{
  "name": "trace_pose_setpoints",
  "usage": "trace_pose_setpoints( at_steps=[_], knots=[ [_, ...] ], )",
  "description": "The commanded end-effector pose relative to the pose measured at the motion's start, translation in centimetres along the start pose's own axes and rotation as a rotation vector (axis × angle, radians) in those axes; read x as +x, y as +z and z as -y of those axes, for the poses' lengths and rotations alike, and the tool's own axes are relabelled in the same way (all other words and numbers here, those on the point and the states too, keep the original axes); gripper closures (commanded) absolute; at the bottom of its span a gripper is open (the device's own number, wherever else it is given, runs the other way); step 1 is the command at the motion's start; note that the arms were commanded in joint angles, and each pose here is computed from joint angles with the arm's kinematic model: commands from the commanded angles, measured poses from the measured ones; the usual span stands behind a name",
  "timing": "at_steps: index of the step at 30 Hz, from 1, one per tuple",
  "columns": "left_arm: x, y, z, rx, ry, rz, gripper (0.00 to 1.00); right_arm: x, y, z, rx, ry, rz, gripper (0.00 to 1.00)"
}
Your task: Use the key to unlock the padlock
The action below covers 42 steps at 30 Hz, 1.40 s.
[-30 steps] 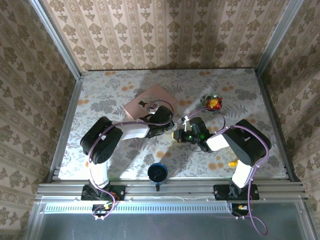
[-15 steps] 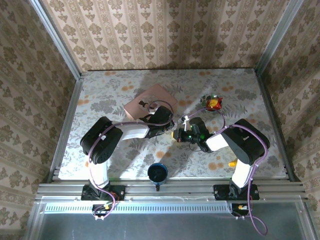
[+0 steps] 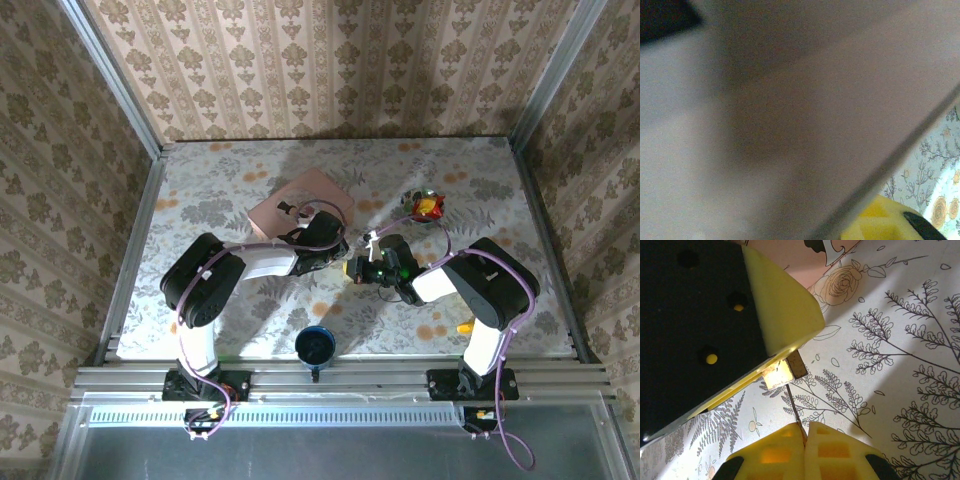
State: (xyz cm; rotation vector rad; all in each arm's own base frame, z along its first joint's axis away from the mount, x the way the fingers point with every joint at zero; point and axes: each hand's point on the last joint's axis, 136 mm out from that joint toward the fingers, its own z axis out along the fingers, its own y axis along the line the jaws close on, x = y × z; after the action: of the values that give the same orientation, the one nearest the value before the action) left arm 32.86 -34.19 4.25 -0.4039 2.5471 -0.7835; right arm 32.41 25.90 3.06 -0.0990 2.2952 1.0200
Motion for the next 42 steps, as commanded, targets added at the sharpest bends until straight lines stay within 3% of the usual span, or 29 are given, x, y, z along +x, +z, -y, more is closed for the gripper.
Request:
trace_pose_setpoints(
  at_steps=[1, 42],
  knots=[
    [1.0, 0.6, -1.2, -0.013, -0.059, -0.043, 1.00, -1.0, -0.1, -0.5, -0.021, -0.014, 0.052, 1.00],
    [1.5, 0.7, -1.2, 0.007, -0.073, -0.074, 1.00, -2.7, -0.3, 0.1, -0.055, 0.060, 0.099, 1.00]
  ],
)
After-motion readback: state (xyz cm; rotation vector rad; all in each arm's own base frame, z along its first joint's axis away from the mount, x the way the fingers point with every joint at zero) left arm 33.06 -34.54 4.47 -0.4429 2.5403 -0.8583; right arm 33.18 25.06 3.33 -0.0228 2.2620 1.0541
